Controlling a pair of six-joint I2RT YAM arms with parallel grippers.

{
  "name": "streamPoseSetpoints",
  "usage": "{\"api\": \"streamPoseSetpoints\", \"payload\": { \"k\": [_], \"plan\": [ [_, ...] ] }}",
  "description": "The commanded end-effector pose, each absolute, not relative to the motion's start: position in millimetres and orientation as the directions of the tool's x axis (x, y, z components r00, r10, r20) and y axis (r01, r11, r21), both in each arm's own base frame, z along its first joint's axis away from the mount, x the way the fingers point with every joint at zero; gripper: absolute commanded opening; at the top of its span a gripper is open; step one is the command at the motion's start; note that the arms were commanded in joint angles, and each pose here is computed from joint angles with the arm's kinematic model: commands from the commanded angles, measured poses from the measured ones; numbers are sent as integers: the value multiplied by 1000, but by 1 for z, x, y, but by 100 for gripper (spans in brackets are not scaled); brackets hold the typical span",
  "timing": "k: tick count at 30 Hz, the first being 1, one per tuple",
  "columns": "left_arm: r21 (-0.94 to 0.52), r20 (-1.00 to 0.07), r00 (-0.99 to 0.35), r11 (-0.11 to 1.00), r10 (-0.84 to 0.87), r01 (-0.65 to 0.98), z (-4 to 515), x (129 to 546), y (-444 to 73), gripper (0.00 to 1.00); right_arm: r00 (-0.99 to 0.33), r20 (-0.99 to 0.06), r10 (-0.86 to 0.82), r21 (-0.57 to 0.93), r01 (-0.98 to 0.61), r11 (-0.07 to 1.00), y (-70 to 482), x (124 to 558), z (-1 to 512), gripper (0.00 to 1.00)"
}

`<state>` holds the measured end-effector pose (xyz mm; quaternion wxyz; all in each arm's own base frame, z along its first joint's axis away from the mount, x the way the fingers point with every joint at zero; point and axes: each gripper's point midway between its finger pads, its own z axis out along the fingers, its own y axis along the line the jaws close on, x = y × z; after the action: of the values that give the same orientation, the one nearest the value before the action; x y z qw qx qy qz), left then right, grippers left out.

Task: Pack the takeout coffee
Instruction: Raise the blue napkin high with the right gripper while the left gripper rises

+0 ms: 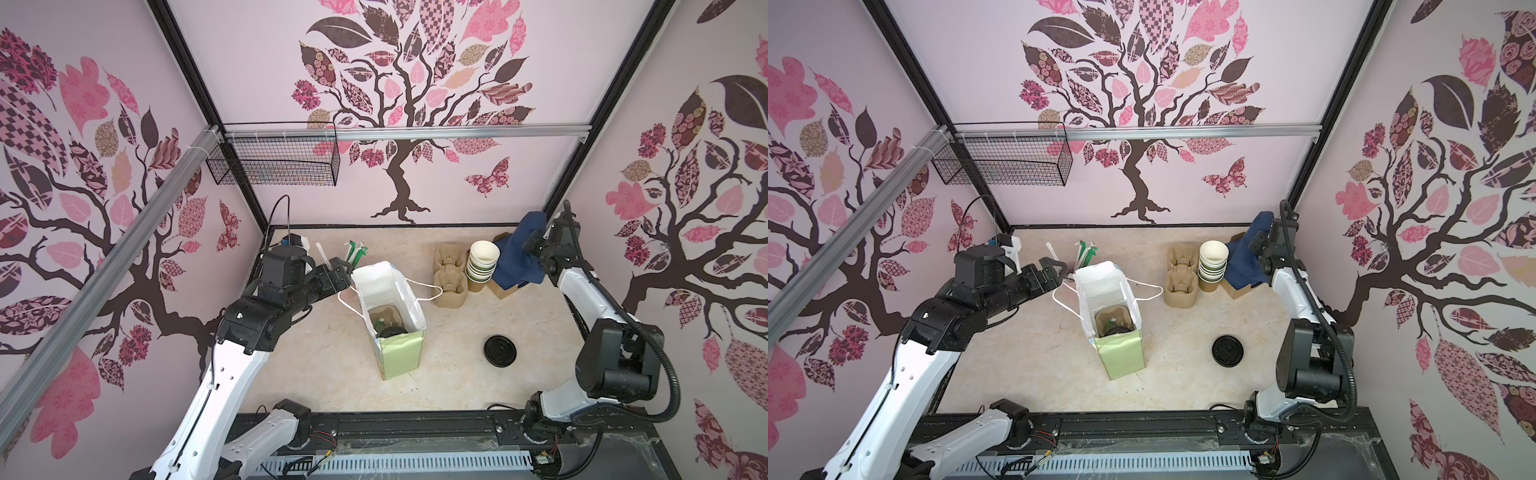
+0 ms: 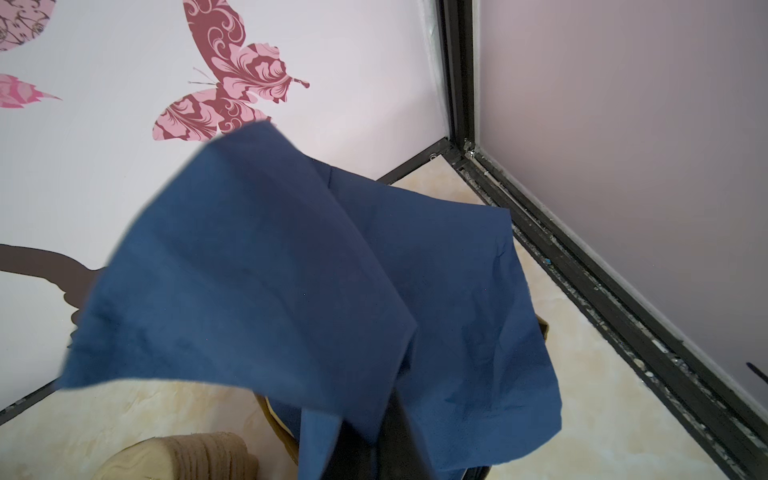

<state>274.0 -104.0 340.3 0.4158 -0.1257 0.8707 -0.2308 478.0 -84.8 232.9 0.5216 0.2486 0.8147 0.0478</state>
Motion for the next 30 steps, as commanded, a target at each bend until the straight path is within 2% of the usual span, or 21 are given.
{"api": "streamPoseSetpoints", "payload": {
  "k": [1, 10, 18, 22, 26, 30],
  "plan": [
    [-490, -718, -570, 872, -399, 5, 367, 274, -98, 98, -236, -858, 456, 372, 326, 869, -83, 471, 273, 0],
    [-454, -790, -523, 878, -320, 148, 412, 293, -116, 98, -86, -862, 499, 473, 217, 854, -63, 426, 345, 0],
    [-484, -820, -504, 798, -272, 358, 457, 311, -169, 97, 0, -879, 476, 474, -81, 877, -12, 375, 441, 0],
    [-500, -827, -513, 717, -230, 485, 480, 306, -213, 97, -23, -893, 450, 434, -311, 845, 29, 347, 490, 0],
    [-575, -796, -558, 582, -235, 575, 500, 300, -250, 98, -103, -902, 420, 402, -556, 728, 78, 316, 527, 0],
    [-642, -758, -606, 439, -240, 629, 522, 288, -271, 98, -146, -900, 410, 393, -680, 619, 104, 290, 553, 0]
  ]
}}
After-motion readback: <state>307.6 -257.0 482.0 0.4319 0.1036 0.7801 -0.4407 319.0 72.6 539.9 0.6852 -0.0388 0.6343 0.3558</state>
